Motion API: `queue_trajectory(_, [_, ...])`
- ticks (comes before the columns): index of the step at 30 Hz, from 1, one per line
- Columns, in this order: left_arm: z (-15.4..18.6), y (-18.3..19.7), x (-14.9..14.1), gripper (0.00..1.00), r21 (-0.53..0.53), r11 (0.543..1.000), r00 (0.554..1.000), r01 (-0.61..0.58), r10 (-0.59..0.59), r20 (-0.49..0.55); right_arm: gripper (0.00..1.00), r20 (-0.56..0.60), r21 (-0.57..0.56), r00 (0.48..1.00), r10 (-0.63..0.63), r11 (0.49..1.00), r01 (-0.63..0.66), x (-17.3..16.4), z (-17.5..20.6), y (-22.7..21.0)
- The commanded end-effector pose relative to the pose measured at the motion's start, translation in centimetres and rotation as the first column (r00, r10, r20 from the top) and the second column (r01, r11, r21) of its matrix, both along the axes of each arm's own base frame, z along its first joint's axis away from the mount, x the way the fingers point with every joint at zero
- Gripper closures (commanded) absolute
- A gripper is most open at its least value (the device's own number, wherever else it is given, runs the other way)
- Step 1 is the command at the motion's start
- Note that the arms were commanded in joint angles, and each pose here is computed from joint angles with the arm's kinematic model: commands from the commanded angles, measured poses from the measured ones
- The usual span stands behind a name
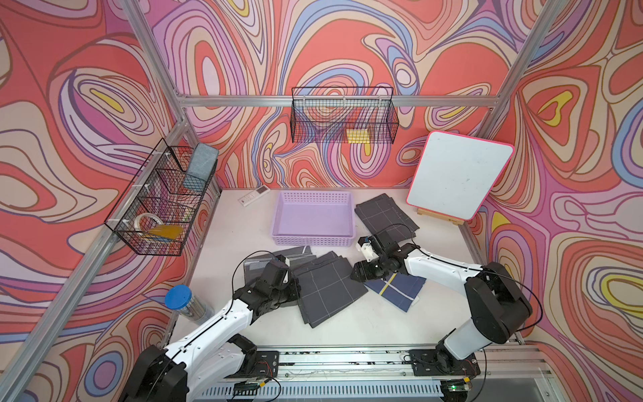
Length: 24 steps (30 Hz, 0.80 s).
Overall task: Put the folded pillowcase in the basket
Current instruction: Pick up the pillowcase at the center of the board.
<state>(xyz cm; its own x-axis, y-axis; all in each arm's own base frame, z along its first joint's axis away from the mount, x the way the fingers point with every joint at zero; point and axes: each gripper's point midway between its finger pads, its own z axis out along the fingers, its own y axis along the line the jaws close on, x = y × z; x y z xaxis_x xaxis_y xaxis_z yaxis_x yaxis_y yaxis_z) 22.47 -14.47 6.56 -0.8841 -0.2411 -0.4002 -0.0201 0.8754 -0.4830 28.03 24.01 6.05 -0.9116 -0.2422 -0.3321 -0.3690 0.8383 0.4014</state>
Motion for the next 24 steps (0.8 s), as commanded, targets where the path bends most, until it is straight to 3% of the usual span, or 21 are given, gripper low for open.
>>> queue_trajectory(1, [0.1,-0.1,0.0,0.59,-0.016,0.999,1.0,0.027,-0.027,-0.004,0.35,0.013,0.05,1.0,-0.01,0.999,0.01,1.3,0.6,1.5])
queue_trajectory(2, [0.4,-0.4,0.4,0.47,-0.036,0.999,1.0,0.023,-0.023,0.018,0.35,0.013,0.052,1.0,-0.014,0.999,0.014,1.5,0.6,1.7])
queue_trajectory(4, [-0.1,-0.7,0.3,0.37,-0.067,0.998,1.0,0.014,-0.014,0.01,0.35,0.02,0.057,1.0,-0.023,0.998,0.022,1.9,0.6,1.8])
queue_trajectory(12, [-2.3,-0.8,-0.8,0.33,-0.105,0.994,0.999,-0.008,0.004,-0.044,0.35,0.031,0.05,0.998,-0.046,0.998,0.044,2.4,0.6,1.7])
queue_trajectory(16, [-2.6,-0.9,-1.1,0.44,-0.121,0.993,0.999,-0.011,0.006,-0.048,0.35,0.036,0.045,0.999,-0.04,0.998,0.038,2.7,0.4,1.9])
queue_trajectory(21, [-2.2,-0.1,-1.0,0.77,-0.095,0.995,1.0,-0.026,0.025,-0.017,0.35,0.034,0.043,0.999,-0.021,0.999,0.02,3.3,0.0,2.4])
queue_trajectory(24, [-1.8,0.3,-0.9,0.92,-0.072,0.997,0.999,-0.036,0.036,0.0,0.35,0.04,0.04,0.999,-0.014,0.999,0.013,3.7,-0.3,2.6])
